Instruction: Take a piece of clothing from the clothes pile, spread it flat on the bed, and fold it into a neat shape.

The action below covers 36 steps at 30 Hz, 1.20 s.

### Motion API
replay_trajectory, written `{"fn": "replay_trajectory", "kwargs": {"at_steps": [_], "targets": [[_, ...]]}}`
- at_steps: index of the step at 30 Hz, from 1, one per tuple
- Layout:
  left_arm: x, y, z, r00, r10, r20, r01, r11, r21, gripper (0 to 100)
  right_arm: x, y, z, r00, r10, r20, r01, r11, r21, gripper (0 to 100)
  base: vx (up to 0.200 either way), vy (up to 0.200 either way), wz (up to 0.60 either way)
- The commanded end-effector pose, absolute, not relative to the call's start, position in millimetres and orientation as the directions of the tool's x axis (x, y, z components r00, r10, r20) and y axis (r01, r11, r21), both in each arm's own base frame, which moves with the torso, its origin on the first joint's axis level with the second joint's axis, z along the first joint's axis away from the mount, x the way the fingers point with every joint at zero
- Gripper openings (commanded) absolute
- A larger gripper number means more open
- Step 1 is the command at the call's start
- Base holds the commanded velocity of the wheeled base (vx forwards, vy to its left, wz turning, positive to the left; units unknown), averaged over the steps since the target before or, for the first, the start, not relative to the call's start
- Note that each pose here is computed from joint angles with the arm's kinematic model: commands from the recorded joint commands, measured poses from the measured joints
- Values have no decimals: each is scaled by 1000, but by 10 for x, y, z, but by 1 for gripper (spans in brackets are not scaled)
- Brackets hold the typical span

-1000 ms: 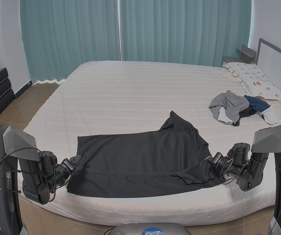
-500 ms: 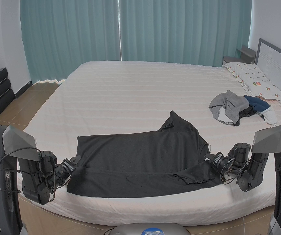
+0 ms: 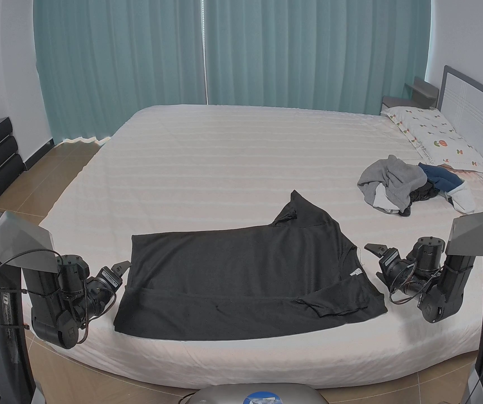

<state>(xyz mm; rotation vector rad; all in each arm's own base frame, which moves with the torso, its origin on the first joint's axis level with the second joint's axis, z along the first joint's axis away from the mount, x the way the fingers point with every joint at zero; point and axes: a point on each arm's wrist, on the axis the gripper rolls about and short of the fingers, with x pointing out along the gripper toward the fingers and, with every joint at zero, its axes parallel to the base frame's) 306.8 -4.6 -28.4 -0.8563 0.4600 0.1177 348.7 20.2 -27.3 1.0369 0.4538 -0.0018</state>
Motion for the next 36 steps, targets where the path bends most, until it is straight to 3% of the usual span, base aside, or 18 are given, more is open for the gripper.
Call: {"fn": "replay_trajectory", "kwargs": {"at_steps": [1, 20, 26, 36], "targets": [[3074, -17, -248, 902, -77, -425, -279, 648, -709, 100, 3487, 161, -234, 916, 200, -346, 204, 510, 835, 100, 0, 200, 0], [3050, -59, -270, 895, -87, -437, -280, 654, -703, 100, 3485, 169, -293, 911, 214, -354, 206, 508, 836, 100, 0, 11, 0], [3050, -129, -252, 895, -108, -432, -260, 661, -704, 100, 3485, 169, -293, 911, 214, -354, 206, 508, 836, 100, 200, 0, 0], [3025, -133, -256, 891, -109, -440, -268, 655, -706, 100, 3481, 179, -295, 910, 215, -356, 206, 509, 836, 100, 0, -20, 0]]}}
